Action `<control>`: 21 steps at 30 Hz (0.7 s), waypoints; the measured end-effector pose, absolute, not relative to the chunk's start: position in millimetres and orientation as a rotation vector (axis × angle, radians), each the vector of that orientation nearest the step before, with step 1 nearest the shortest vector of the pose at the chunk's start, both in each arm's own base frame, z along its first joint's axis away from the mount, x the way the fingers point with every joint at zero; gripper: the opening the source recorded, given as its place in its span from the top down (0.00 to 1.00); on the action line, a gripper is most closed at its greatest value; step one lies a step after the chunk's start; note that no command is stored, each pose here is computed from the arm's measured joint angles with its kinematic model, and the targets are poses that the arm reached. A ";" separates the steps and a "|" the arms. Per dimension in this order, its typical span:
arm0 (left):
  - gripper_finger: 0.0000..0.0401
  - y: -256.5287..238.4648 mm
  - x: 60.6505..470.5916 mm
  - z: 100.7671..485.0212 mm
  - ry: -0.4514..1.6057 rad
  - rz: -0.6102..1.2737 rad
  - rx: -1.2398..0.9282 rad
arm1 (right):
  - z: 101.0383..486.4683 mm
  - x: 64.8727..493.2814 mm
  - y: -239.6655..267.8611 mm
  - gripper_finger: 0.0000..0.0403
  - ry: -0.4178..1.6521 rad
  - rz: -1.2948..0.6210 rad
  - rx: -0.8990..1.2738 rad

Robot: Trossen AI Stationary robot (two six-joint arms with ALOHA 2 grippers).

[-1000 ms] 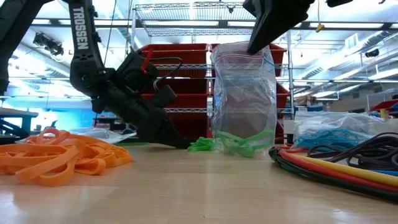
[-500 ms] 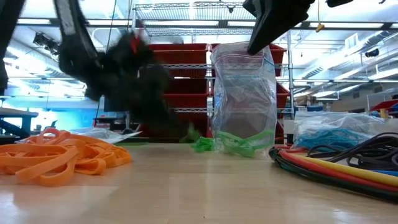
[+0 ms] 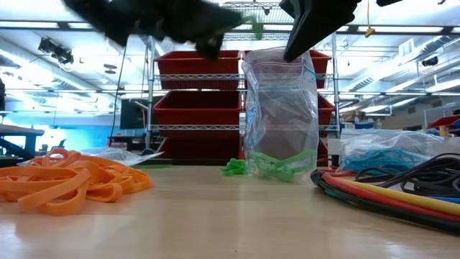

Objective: Sort rubber bands
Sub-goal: Put the green rubber band into the transparent zip bag

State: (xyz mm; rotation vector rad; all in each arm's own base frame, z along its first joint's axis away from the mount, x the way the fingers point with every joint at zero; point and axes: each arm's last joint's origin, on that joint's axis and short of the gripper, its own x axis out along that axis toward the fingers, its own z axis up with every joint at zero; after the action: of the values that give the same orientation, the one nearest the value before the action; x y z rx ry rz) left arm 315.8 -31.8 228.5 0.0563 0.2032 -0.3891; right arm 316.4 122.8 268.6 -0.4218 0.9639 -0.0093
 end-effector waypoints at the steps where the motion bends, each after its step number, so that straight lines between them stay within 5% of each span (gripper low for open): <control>1: 1.00 -32.1 319.9 233.5 0.218 -0.360 0.085 | 268.6 316.4 122.8 1.00 0.964 -0.009 -0.422; 7: 1.00 -28.2 339.5 253.8 0.276 -0.227 0.210 | 268.5 316.3 122.7 1.00 0.966 -0.004 -0.432; 16: 1.00 -13.2 352.4 241.5 0.453 -0.272 0.146 | 268.4 316.2 122.7 1.00 0.968 0.001 -0.443; 21: 0.91 -13.5 352.9 235.9 0.478 -0.272 0.129 | 268.9 317.1 122.9 1.00 0.958 0.002 -0.443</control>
State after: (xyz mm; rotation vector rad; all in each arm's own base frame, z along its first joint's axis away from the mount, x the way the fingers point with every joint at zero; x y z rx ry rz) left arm 352.9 -13.5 235.9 0.1293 0.4780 -0.2718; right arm 317.1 122.9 268.9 -0.4434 0.9576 0.0022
